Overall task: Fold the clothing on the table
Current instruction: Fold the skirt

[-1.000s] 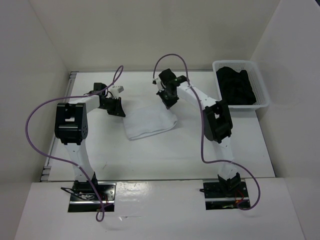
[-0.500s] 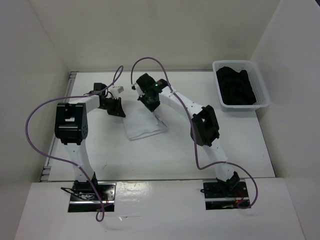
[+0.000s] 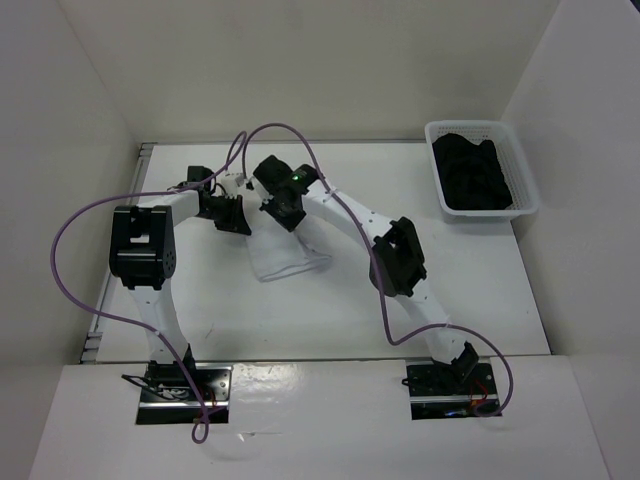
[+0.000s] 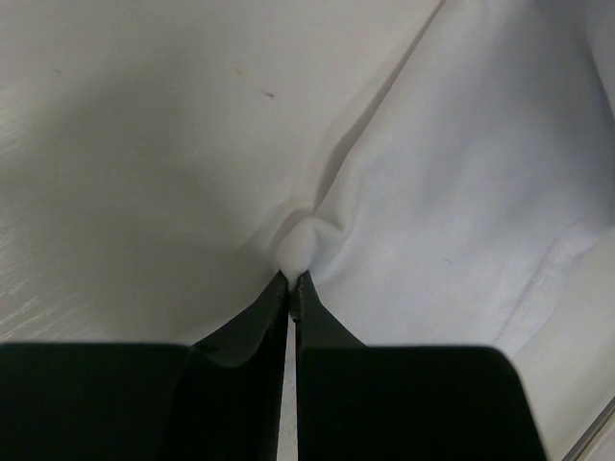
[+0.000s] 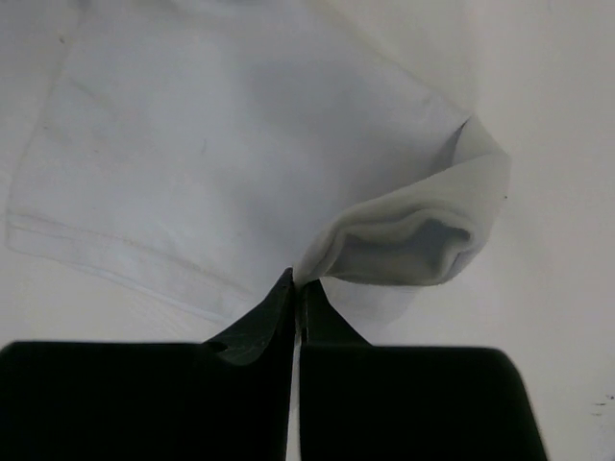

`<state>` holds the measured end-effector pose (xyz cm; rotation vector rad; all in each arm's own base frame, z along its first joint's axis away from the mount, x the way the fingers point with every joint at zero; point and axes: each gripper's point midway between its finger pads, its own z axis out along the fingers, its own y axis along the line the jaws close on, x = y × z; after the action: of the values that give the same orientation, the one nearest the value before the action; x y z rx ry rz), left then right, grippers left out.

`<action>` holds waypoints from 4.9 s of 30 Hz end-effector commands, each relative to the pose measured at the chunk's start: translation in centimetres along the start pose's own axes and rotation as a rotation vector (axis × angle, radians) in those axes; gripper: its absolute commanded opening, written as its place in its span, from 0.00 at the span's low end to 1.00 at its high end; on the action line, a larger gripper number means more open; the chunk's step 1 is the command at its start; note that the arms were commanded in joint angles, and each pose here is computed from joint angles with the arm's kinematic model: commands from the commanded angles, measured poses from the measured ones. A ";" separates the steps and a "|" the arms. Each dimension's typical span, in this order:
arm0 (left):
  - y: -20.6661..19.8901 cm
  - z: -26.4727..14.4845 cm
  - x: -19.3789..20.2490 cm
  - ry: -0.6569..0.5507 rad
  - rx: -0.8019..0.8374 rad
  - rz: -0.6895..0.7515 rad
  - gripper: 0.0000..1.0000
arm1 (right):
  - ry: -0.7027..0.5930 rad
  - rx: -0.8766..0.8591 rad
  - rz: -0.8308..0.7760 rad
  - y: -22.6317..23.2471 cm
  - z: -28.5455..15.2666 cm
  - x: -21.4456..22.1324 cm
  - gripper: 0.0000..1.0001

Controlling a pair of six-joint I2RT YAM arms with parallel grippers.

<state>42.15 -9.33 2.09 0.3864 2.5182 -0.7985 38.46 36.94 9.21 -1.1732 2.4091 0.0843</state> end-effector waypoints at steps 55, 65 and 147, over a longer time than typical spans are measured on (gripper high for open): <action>-1.8 -0.6 1.2 0.035 0.053 -0.039 0.06 | -0.125 -0.033 -0.045 7.5 1.3 -5.7 0.00; -1.8 -0.6 1.2 0.035 0.053 -0.039 0.08 | -0.135 -0.029 -0.042 8.0 1.8 -6.0 0.00; -16.0 -3.1 0.1 0.187 0.754 0.092 0.99 | -0.020 0.190 0.252 -14.1 -9.5 14.5 0.97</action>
<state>35.52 -20.43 13.50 0.8771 2.2660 -1.6344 36.82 14.53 12.35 -0.7966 2.5349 -0.0706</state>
